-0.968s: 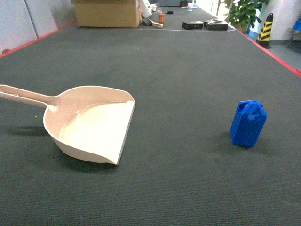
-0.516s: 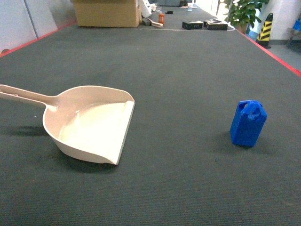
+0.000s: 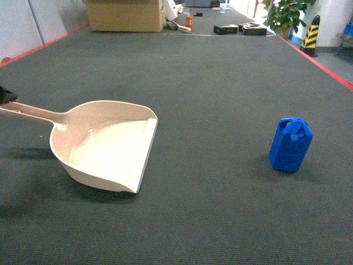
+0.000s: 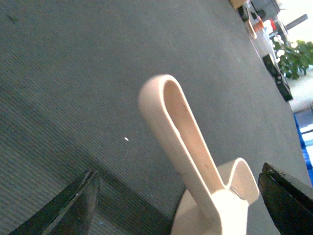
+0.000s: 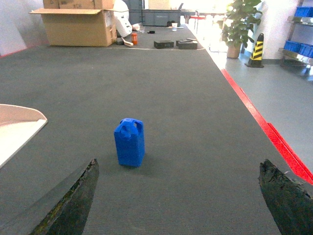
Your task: Place part in tray to right shelf
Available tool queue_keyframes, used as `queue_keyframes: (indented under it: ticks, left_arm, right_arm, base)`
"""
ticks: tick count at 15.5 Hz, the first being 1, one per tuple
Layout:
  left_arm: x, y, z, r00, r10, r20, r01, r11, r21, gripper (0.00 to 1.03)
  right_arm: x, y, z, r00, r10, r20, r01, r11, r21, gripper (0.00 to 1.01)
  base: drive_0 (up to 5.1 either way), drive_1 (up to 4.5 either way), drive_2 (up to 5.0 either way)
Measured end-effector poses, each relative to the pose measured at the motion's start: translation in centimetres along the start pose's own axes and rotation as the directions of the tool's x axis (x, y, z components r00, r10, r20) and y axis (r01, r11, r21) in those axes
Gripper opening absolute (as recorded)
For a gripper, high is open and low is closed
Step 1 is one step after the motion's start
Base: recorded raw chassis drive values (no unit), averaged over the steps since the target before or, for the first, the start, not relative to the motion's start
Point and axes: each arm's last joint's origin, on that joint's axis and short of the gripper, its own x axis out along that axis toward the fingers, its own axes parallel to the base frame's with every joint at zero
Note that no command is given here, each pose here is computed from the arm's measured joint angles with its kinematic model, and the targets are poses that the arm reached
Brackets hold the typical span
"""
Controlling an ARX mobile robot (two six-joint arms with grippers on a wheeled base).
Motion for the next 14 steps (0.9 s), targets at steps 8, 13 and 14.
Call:
queue_keyframes:
  ticks: [8, 13, 14]
  left_arm:
    - [-0.1, 0.3, 0.2, 0.999, 0.026, 0.022, -0.025, 0.9994, -0.025, 0.98]
    - [0.2, -0.3, 0.6, 0.977, -0.197, -0.087, 0.185, 0.9748, -0.124, 0.98]
    - [0.5, -0.8, 0.4, 0.965, -0.233, -0.123, 0.214, 0.9648, -0.153, 0.98]
  right_arm:
    - [0.0, 0.0, 0.0, 1.000, 0.000, 0.000, 0.000, 1.0000, 0.000, 0.98]
    - [0.0, 0.0, 0.0, 1.000, 0.000, 0.000, 0.000, 1.0000, 0.000, 0.98]
    - [0.0, 0.0, 0.0, 1.000, 0.000, 0.000, 0.000, 1.0000, 0.000, 0.98]
  base:
    - [0.0, 0.00, 0.0]
    - [0.0, 0.00, 0.0]
    - [0.0, 0.00, 0.0]
